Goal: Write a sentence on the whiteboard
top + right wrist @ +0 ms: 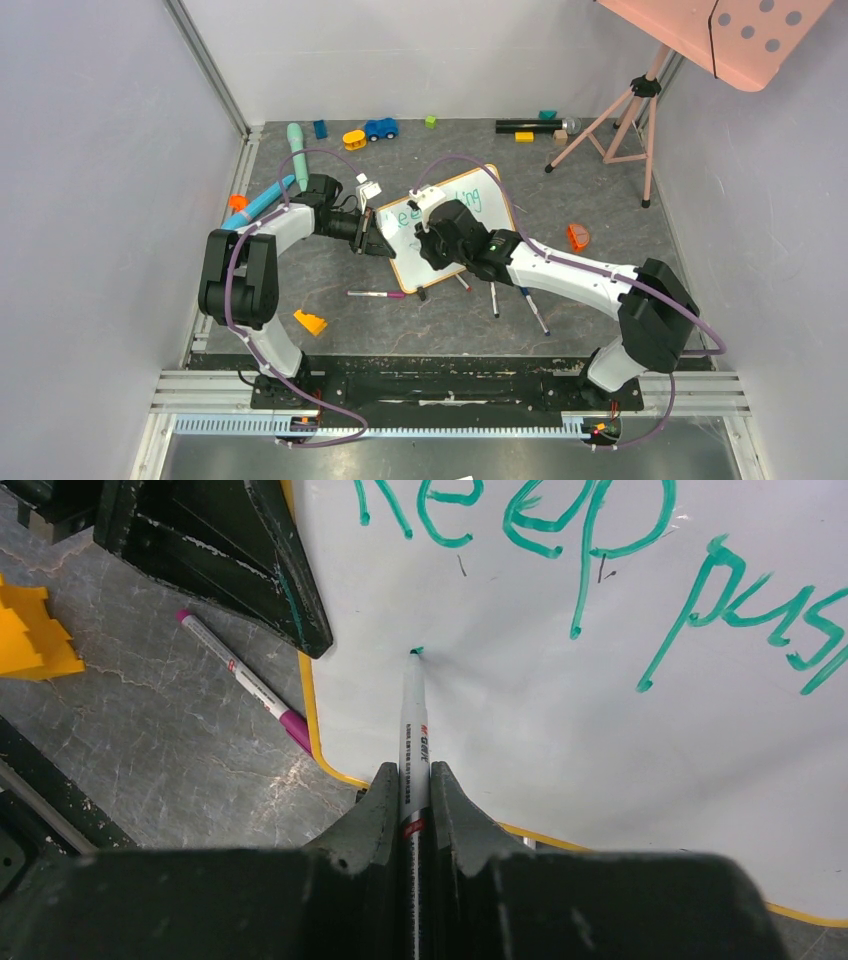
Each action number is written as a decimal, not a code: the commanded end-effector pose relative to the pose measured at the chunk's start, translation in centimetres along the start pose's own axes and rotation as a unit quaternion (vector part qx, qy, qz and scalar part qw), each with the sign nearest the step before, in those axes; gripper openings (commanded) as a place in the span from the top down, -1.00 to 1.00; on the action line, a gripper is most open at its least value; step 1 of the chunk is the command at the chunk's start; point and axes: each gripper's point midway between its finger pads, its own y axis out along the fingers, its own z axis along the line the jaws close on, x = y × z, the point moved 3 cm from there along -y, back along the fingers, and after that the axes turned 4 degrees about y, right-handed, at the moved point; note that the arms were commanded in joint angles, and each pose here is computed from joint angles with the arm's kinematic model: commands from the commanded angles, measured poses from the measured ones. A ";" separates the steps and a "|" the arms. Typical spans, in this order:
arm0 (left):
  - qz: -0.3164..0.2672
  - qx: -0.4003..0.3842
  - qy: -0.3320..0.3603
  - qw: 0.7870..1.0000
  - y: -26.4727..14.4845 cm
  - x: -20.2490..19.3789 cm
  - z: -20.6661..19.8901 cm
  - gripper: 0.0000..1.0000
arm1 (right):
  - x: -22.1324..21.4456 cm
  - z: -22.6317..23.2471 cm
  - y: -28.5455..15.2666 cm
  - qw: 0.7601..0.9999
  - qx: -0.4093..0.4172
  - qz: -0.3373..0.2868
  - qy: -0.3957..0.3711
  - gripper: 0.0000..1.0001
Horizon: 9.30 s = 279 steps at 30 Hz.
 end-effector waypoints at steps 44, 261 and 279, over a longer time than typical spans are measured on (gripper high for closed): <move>0.071 0.023 -0.026 0.997 1.2 -3.9 0.6 0.96 | 0.1 1.3 -1.6 0.998 0.055 -0.018 -0.012 1.00; 0.076 0.019 -0.001 0.997 1.1 -4.0 -0.2 0.96 | 0.2 -2.8 -1.4 0.999 -0.040 -0.030 0.003 1.00; 0.076 0.018 -0.002 0.997 1.2 -4.0 -0.3 0.96 | -0.9 -2.6 -1.0 0.999 -0.031 -0.012 0.004 1.00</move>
